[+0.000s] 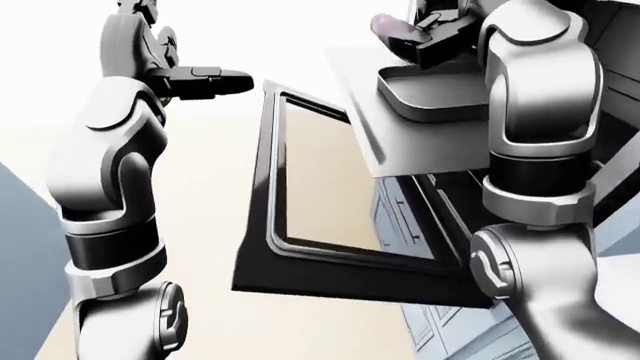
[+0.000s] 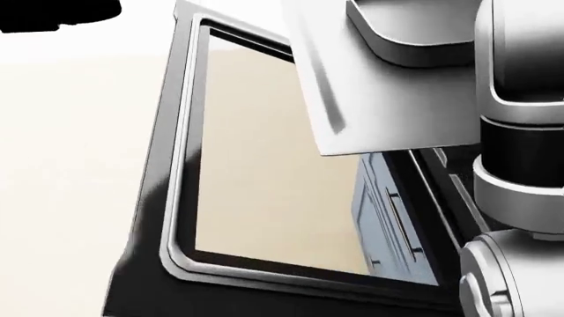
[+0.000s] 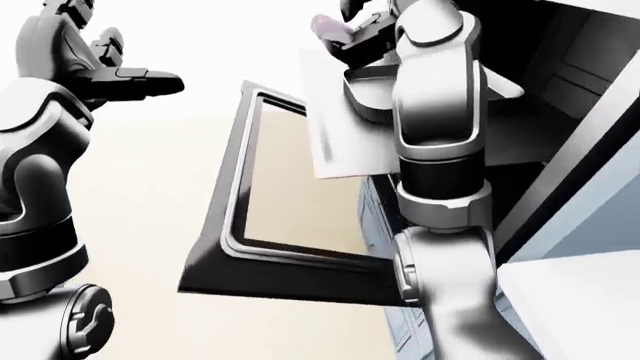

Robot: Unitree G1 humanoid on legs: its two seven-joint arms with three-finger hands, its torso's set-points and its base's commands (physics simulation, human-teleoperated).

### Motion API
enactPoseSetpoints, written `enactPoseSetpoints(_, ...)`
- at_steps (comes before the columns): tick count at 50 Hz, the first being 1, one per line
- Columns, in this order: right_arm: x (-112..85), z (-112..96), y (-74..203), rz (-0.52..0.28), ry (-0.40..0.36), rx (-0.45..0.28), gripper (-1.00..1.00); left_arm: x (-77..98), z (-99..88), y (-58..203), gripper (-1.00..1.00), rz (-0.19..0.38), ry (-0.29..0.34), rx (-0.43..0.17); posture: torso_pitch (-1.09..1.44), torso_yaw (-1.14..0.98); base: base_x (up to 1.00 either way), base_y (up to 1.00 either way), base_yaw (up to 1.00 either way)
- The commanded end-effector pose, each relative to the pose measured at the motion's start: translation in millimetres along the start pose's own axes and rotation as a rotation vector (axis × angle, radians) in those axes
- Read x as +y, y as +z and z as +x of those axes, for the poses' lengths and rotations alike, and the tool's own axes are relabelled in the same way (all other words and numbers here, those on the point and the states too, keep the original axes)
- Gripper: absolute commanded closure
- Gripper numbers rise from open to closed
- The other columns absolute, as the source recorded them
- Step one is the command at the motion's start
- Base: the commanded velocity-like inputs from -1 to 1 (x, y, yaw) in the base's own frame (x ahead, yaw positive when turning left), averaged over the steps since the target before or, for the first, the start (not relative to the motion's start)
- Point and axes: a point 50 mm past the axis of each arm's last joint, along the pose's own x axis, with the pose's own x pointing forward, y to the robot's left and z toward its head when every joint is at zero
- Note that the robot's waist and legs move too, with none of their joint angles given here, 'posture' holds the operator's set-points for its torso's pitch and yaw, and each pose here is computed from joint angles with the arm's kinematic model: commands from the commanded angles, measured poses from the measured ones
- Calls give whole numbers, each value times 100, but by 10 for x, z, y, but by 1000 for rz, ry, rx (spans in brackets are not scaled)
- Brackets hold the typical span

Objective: Place the eggplant on the top rack of the oven.

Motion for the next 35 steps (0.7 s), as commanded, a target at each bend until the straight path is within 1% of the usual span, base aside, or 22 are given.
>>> enactPoseSetpoints(1, -69, -36, 152, -3, -34, -54, 100, 27, -8, 169, -100, 0, 5, -67, 0, 0, 12, 0, 0)
enactPoseSetpoints(8, -77, -22, 208, 0, -36, -67, 100, 31, -4, 159, -100, -1, 6, -66, 0, 0, 2, 0, 0)
enactPoseSetpoints(16, -131, -13, 255, -1, -54, -74, 100, 27, -11, 156, -100, -2, 6, -66, 0, 0, 0, 0, 0)
enactPoseSetpoints(19, -144, -10, 256, 0, -62, -63, 100, 27, -5, 151, -100, -2, 6, -65, 0, 0, -13, 0, 0)
enactPoseSetpoints(24, -168, -11, 312, -8, -69, -74, 100, 26, -13, 136, -100, -3, 7, -63, 0, 0, -6, 0, 0)
enactPoseSetpoints(30, -205, 21, 324, -20, -75, -63, 100, 31, -14, 118, -100, -4, 9, -62, 0, 0, 0, 0, 0)
enactPoseSetpoints(35, -259, 97, 330, -35, -85, -38, 100, 35, -10, 114, -100, -7, 10, -61, 0, 0, 0, 0, 0)
